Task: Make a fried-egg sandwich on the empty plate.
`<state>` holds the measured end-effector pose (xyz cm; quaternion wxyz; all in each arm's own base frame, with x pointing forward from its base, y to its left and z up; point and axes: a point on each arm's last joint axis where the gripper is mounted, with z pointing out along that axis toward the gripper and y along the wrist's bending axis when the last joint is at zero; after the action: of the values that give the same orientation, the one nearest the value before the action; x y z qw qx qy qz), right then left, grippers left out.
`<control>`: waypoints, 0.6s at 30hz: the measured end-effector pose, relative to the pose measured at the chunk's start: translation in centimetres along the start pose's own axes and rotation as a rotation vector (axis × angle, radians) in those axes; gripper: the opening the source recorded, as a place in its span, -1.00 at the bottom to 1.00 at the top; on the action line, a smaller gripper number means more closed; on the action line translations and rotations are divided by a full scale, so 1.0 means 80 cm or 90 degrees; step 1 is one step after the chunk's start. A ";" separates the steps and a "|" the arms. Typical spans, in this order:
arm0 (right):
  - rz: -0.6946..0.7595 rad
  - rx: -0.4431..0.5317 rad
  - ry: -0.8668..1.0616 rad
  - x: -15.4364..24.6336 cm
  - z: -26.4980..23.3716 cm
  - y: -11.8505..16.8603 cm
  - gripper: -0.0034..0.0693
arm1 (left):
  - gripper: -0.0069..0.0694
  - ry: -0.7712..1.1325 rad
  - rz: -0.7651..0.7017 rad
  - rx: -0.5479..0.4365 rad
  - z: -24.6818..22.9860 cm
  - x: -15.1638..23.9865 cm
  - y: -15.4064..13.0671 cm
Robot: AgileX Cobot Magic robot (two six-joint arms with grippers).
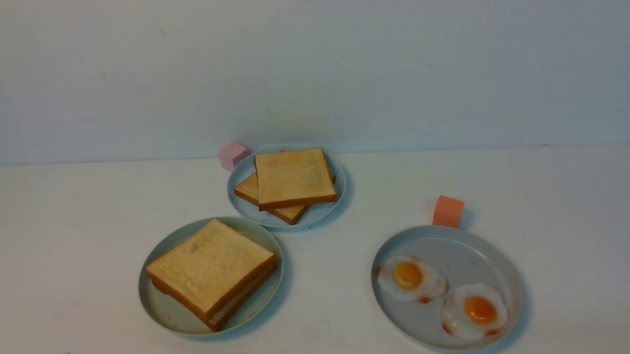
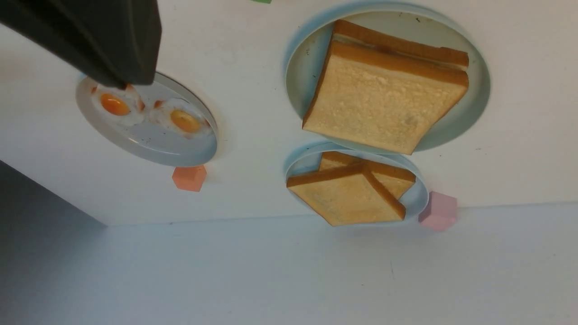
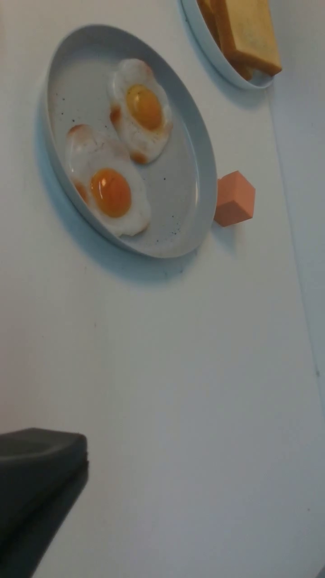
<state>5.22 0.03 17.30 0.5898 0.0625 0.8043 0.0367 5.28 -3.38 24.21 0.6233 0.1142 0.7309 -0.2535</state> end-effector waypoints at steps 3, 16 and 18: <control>0.000 0.000 0.000 0.000 0.000 0.000 -0.92 | -0.83 0.000 0.000 0.000 0.000 0.000 0.000; 0.000 0.000 0.001 0.000 0.000 0.000 -0.91 | -0.85 -0.060 0.035 -0.110 -0.007 -0.008 0.013; 0.000 0.000 0.001 0.000 0.000 0.000 -0.91 | -0.85 -0.068 0.032 -0.156 -0.012 -0.006 0.017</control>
<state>5.22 0.03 17.31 0.5891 0.0624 0.8048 0.0367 5.22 -1.64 24.48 0.6767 0.0415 0.7192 -0.1523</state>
